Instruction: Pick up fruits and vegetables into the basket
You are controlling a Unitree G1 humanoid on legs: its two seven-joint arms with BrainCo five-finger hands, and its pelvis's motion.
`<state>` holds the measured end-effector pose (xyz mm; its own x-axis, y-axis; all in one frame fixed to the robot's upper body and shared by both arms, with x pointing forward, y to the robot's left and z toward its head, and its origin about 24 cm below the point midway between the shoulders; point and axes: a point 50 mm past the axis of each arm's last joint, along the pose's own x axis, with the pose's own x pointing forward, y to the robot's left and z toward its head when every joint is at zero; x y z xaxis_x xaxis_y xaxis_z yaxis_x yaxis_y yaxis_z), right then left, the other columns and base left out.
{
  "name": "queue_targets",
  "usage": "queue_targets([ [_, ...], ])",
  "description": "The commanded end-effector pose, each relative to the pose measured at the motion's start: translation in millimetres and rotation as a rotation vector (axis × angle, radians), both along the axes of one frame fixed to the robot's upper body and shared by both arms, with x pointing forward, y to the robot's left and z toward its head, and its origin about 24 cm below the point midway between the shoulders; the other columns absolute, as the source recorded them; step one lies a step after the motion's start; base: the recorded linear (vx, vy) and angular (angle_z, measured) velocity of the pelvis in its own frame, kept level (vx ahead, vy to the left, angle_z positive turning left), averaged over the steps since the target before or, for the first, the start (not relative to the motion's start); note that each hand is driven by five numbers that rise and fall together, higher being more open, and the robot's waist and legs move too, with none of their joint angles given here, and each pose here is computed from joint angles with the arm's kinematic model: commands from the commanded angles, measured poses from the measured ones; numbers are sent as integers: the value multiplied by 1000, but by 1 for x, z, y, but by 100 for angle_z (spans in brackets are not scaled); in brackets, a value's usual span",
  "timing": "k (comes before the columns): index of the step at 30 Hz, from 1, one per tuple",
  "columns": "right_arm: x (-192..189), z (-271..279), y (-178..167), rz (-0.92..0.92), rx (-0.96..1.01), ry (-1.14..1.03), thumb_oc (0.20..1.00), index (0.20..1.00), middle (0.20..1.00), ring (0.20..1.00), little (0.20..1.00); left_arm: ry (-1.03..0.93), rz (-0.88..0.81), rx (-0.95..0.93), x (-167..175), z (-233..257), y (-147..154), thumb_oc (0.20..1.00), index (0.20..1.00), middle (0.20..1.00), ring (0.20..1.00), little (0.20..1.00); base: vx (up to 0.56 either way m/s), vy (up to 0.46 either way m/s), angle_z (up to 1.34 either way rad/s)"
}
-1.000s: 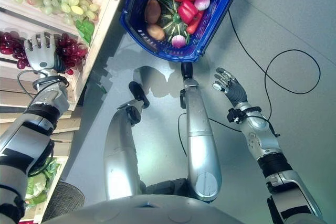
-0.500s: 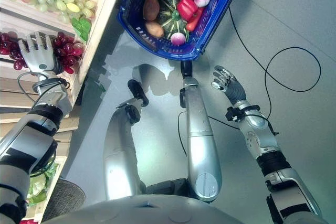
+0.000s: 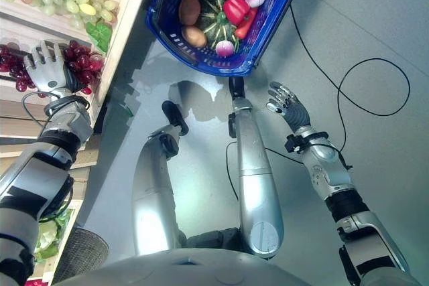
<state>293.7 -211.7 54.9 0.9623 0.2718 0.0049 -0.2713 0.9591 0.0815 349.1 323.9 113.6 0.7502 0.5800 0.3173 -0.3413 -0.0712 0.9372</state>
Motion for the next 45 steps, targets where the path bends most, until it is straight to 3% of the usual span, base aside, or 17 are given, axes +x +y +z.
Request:
queue_targets([
  [1,-7,-2,14,32,46,-21,1000,1000,1000,1000,1000,213,44,-405,-23,-64,8,1000,1000,1000,1000,1000,11,-11,-5],
  [2,-7,-3,15,32,49,-17,1000,1000,1000,1000,1000,183,31,-457,-21,-64,4,912,912,912,912,912,0,0,0],
  [3,-7,-3,16,32,49,-14,1000,1000,1000,1000,1000,171,18,-485,-20,-65,1,586,586,586,586,586,0,0,0],
  [4,-7,-3,16,32,51,-13,1000,1000,1000,1000,1000,164,2,-511,-18,-65,-1,200,200,200,200,200,0,0,0],
  [22,-9,-1,17,35,47,-10,1000,1000,1000,1000,1000,154,-43,-497,-14,-68,-16,200,200,200,200,200,0,0,0],
  [28,-10,-2,17,33,49,-14,1000,1000,1000,1000,1000,104,-34,-571,-17,-72,-16,200,200,200,200,200,0,0,0],
  [33,-14,-5,18,24,6,-15,1000,1000,1000,1000,1000,-46,-88,-846,-17,-77,-26,200,200,200,200,200,0,0,0],
  [42,-20,-3,15,-54,-221,-28,1000,1000,1000,1000,1000,-414,-506,-1307,-13,-41,-63,200,200,200,200,200,4,27,10],
  [45,-20,-4,17,-68,-251,-29,1000,1000,1000,1000,1000,-454,-590,-1402,-16,-37,-70,200,200,200,200,200,8,17,12],
])
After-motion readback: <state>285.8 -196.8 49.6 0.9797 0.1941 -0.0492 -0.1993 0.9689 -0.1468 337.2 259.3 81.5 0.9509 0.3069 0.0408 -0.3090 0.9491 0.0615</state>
